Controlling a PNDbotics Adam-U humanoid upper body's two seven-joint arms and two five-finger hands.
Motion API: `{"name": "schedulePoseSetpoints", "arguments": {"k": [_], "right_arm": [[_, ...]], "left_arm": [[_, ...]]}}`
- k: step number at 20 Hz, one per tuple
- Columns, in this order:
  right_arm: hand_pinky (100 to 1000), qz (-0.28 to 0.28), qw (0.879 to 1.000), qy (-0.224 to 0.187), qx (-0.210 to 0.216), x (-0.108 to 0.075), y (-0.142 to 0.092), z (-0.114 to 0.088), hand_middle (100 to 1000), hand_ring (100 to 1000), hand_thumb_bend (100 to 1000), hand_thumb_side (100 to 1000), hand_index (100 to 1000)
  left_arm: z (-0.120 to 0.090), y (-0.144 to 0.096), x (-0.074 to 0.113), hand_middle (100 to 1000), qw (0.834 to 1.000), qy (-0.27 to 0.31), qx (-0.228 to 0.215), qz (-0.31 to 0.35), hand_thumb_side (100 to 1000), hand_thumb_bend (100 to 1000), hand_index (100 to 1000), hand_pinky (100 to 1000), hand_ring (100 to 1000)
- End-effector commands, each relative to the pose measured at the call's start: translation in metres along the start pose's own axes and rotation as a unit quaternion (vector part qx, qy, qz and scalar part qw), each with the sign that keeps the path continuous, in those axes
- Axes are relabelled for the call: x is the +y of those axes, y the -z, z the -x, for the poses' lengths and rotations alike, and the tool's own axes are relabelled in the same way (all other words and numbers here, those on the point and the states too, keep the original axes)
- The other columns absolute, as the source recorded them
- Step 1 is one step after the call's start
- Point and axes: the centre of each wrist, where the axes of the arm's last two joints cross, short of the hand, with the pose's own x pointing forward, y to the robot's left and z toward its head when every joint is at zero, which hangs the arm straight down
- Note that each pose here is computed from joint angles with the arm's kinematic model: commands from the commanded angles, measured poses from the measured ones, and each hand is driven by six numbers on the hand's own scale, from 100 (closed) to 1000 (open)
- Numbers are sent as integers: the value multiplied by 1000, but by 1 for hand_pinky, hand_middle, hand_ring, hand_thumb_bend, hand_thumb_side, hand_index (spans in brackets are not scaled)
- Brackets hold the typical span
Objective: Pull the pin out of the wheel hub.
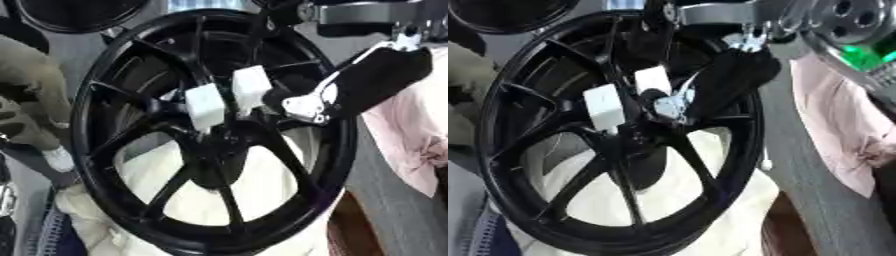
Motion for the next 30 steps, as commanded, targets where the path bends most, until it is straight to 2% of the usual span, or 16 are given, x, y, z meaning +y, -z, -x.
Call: {"name": "schedulePoseSetpoints", "arguments": {"k": [1, 13, 17, 23, 27, 30], "right_arm": [[902, -16, 1000, 7, 26, -2, 3, 6, 887, 897, 263, 584, 909], [902, -11, 999, 8, 48, 9, 26, 29, 887, 897, 278, 572, 913], [902, -12, 999, 15, 44, 10, 31, 32, 881, 893, 270, 580, 910], [900, -24, 998, 46, 23, 10, 37, 33, 865, 882, 254, 582, 907], [891, -26, 998, 54, 26, 11, 41, 35, 841, 871, 277, 535, 895], [882, -28, 997, 58, 34, 12, 43, 39, 782, 851, 288, 469, 869]], "left_arm": [[-11, 7, 2, 597, 1000, 3, -19, 5, 780, 548, 789, 693, 551], [-14, 7, -4, 598, 1000, -5, -26, 15, 782, 545, 789, 694, 552], [-15, 8, -6, 598, 999, -6, -27, 20, 783, 544, 789, 695, 552], [-16, 8, -8, 599, 999, -7, -28, 24, 783, 542, 790, 696, 553], [-17, 9, -10, 598, 999, -9, -28, 27, 784, 540, 790, 697, 554], [-18, 10, -11, 598, 999, -9, -29, 29, 784, 539, 790, 697, 555]]}}
